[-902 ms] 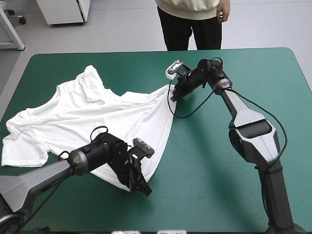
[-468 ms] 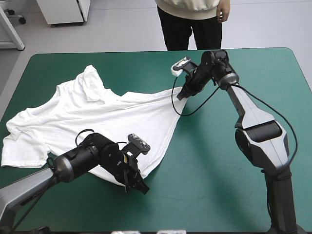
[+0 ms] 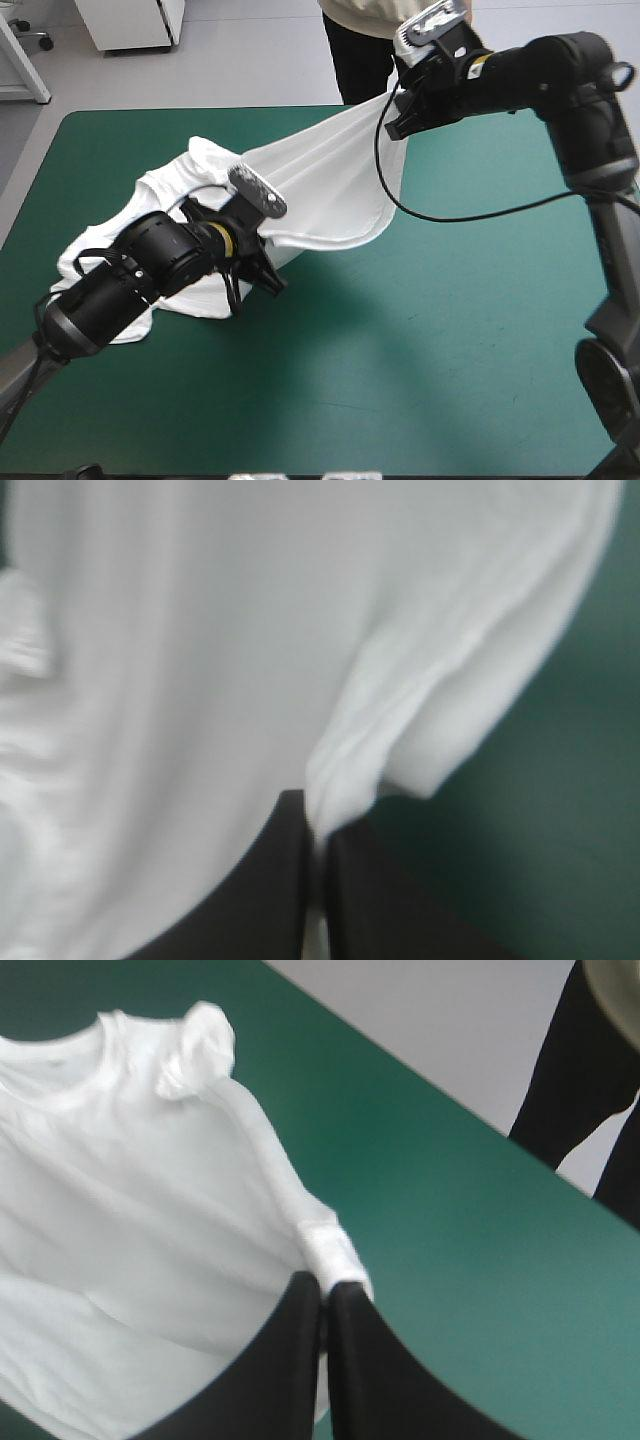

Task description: Fold the cloth

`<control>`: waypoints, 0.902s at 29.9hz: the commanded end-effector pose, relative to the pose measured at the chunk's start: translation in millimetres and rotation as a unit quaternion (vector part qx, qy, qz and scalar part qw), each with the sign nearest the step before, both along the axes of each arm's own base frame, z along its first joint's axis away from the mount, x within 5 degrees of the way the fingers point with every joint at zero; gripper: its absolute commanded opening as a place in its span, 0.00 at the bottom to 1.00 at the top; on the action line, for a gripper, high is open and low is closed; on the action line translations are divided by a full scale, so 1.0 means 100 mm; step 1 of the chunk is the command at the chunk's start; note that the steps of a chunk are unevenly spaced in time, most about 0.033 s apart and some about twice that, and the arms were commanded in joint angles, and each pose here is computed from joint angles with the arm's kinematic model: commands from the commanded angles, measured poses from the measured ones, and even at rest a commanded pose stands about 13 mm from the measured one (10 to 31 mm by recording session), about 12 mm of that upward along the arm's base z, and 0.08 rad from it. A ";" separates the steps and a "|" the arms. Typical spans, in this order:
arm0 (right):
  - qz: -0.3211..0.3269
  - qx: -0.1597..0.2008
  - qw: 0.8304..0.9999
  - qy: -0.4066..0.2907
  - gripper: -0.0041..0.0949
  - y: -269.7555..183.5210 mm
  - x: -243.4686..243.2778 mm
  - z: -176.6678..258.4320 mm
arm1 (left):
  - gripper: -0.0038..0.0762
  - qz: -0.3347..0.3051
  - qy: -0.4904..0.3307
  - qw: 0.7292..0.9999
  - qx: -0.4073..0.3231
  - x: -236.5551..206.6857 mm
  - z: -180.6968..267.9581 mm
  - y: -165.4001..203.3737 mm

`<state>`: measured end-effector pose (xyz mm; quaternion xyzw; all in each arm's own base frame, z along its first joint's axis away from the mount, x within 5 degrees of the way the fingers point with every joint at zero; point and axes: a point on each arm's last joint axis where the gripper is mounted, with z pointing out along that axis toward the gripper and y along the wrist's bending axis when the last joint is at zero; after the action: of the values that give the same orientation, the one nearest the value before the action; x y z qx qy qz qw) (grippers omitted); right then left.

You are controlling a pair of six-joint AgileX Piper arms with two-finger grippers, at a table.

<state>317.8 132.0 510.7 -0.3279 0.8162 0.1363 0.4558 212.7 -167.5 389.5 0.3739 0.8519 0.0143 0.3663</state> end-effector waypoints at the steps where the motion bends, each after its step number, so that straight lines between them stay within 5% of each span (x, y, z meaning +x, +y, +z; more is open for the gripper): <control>1: -0.003 0.045 0.993 -0.109 0.03 -0.25 -0.73 0.64 | 0.04 0.015 -0.164 0.986 -0.034 0.03 0.80 0.12; 10: -0.029 0.153 0.930 -0.332 0.03 -0.67 -1.93 1.41 | 0.04 0.045 -0.384 0.917 -0.100 -0.22 2.21 0.48; 17: -0.038 0.209 0.870 -0.445 0.03 -0.94 -2.69 1.67 | 0.04 0.059 -0.465 0.865 -0.178 -0.73 2.79 0.95; 27: -0.051 0.188 0.861 -0.469 0.05 -1.09 -3.07 1.66 | 0.04 -0.006 -0.430 0.870 -0.242 -1.16 2.86 1.15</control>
<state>20.8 30.3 670.0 -0.2391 0.5086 0.1182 0.8187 111.6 -58.6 666.0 0.2367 0.6214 -0.0071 0.7469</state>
